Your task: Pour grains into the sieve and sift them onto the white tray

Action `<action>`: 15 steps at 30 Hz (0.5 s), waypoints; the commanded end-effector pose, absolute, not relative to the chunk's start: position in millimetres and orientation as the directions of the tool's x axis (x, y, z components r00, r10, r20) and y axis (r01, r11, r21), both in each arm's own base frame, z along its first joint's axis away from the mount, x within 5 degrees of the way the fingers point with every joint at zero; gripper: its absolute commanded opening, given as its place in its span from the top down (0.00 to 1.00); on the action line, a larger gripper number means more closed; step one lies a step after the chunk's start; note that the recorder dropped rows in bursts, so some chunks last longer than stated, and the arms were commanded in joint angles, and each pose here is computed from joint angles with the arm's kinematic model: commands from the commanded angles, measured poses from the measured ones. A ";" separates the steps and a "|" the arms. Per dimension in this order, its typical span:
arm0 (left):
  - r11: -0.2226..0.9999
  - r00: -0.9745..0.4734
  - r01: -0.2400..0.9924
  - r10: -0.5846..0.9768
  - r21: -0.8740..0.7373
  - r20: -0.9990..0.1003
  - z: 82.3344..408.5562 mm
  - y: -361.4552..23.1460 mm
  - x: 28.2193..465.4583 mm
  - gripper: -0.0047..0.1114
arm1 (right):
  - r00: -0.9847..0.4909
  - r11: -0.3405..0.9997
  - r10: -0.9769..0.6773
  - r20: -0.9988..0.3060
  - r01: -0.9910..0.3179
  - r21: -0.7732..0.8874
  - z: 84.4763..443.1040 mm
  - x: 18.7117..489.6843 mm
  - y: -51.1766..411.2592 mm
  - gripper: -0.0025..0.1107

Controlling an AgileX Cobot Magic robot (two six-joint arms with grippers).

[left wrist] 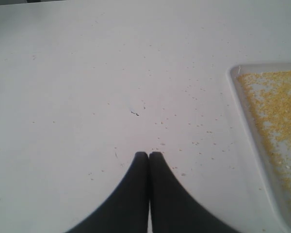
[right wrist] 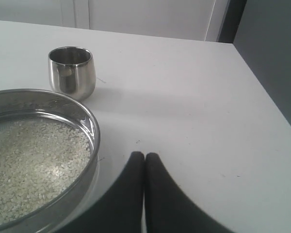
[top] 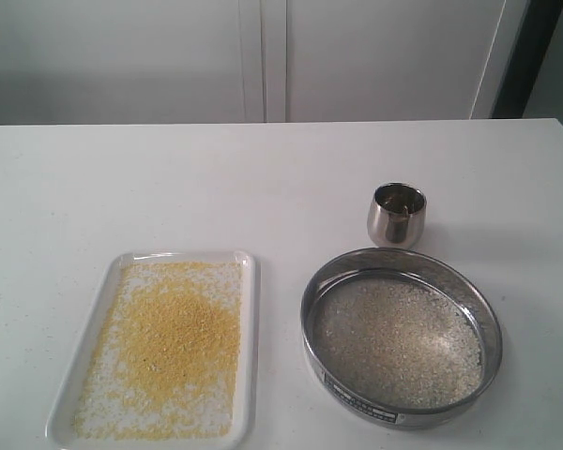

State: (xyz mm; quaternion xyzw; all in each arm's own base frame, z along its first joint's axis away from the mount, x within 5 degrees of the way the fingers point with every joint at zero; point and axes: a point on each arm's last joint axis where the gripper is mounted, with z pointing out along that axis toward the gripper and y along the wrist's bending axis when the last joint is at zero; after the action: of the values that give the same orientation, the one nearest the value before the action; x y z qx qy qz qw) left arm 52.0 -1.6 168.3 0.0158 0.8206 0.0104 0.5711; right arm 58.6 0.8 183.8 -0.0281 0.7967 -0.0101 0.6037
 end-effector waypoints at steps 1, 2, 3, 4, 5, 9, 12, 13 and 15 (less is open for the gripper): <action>0.999 -0.344 0.012 0.034 0.032 -0.938 167.2 -1.6 52.0 0.96 | -0.260 0.998 -0.066 -0.963 -0.027 -0.061 183.4 58.3 0.2 0.98; 0.999 -0.344 0.012 0.034 0.032 -0.938 167.2 -1.6 52.0 0.96 | -0.260 0.998 -0.066 -0.963 -0.027 -0.061 183.4 58.3 0.2 0.98; 0.999 -0.344 0.012 0.034 0.032 -0.938 167.2 -1.6 52.0 0.96 | -0.260 0.998 -0.066 -0.963 -0.027 -0.061 183.4 58.3 0.2 0.98; 0.999 -0.344 0.012 0.034 0.032 -0.938 167.2 -1.6 52.0 0.96 | -0.260 0.998 -0.066 -0.963 -0.027 -0.061 183.4 58.3 0.2 0.98; 0.999 -0.344 0.012 0.034 0.032 -0.938 167.2 -1.6 52.0 0.96 | -0.260 0.998 -0.066 -0.963 -0.027 -0.061 183.4 58.3 0.2 0.98; 0.999 -0.344 0.012 0.034 0.032 -0.938 167.2 -1.6 52.0 0.96 | -0.260 0.998 -0.066 -0.963 -0.027 -0.061 183.4 58.3 0.2 0.98; 0.999 -0.344 0.012 0.034 0.032 -0.938 167.2 -1.6 52.0 0.96 | -0.210 0.997 -0.068 -0.975 -0.039 -0.061 186.3 55.2 1.0 0.98; 0.999 -0.344 0.012 0.034 0.032 -0.938 167.2 -1.6 52.0 0.96 | -0.201 0.997 -0.067 -0.977 -0.038 -0.061 186.8 54.6 1.0 0.98; 0.999 -0.346 0.012 0.034 0.031 -0.938 167.1 -1.6 52.0 0.96 | -0.197 0.997 -0.070 -0.978 -0.039 -0.064 187.2 54.6 1.0 0.98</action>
State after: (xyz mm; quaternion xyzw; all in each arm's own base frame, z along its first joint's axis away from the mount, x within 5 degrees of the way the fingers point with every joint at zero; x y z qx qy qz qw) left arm 52.0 -1.6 168.3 0.0158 0.8206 0.0104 0.5711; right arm 54.8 0.9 187.3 -0.0289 0.7777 -0.0089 0.6279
